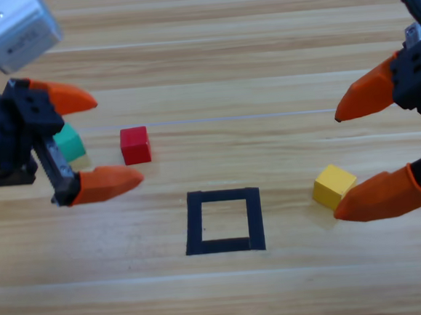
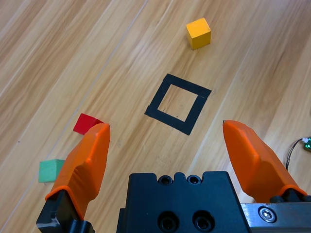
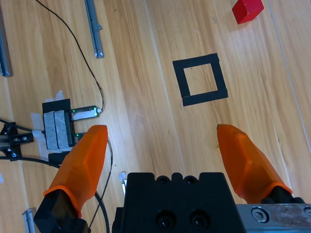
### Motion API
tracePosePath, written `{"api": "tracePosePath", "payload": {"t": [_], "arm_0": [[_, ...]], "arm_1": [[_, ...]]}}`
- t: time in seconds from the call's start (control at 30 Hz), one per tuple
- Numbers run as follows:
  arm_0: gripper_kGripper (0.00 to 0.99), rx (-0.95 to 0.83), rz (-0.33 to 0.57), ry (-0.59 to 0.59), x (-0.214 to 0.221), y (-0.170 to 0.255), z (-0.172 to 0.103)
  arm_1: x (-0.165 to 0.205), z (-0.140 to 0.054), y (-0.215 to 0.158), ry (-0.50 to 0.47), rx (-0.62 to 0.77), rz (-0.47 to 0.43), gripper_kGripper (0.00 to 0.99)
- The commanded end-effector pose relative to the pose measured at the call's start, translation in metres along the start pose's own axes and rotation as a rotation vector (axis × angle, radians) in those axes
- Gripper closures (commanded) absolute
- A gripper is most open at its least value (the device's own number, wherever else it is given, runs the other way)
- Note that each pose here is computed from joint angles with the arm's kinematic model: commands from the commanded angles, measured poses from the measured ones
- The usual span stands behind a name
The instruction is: Stack the blocks in the rectangular block: red at the bottom, yellow in the middle, green on top
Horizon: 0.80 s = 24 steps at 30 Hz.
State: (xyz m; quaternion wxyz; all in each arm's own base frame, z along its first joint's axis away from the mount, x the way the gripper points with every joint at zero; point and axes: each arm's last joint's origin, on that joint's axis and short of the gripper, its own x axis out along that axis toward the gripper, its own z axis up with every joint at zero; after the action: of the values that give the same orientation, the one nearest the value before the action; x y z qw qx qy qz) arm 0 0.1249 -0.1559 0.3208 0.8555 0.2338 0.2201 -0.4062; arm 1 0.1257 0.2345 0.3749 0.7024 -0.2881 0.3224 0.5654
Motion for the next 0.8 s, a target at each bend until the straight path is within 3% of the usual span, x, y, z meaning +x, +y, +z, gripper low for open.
{"api": "tracePosePath", "payload": {"t": [0.03,0.23,0.5,0.57,0.7,0.8], "arm_0": [[0.000,-0.007,-0.011,0.050,0.009,-0.005,-0.006],[0.000,-0.011,-0.009,0.071,0.009,-0.006,-0.012],[0.000,-0.071,-0.005,0.071,0.011,-0.006,-0.012],[0.000,-0.086,-0.006,0.062,0.011,-0.006,-0.011],[0.007,-0.142,-0.001,0.056,0.019,-0.004,0.003],[0.030,-0.283,0.044,0.136,0.041,0.007,0.025]], "arm_1": [[0.027,-0.002,0.004,0.081,-0.013,0.041,0.001],[0.028,-0.002,0.003,0.093,0.006,0.018,0.001],[0.039,0.011,-0.021,0.130,0.271,-0.281,0.001],[0.051,0.014,-0.030,0.146,0.344,-0.314,0.001],[0.089,0.013,-0.053,0.232,0.383,-0.329,0.004],[0.122,0.011,-0.067,0.357,0.382,-0.318,0.004]]}}
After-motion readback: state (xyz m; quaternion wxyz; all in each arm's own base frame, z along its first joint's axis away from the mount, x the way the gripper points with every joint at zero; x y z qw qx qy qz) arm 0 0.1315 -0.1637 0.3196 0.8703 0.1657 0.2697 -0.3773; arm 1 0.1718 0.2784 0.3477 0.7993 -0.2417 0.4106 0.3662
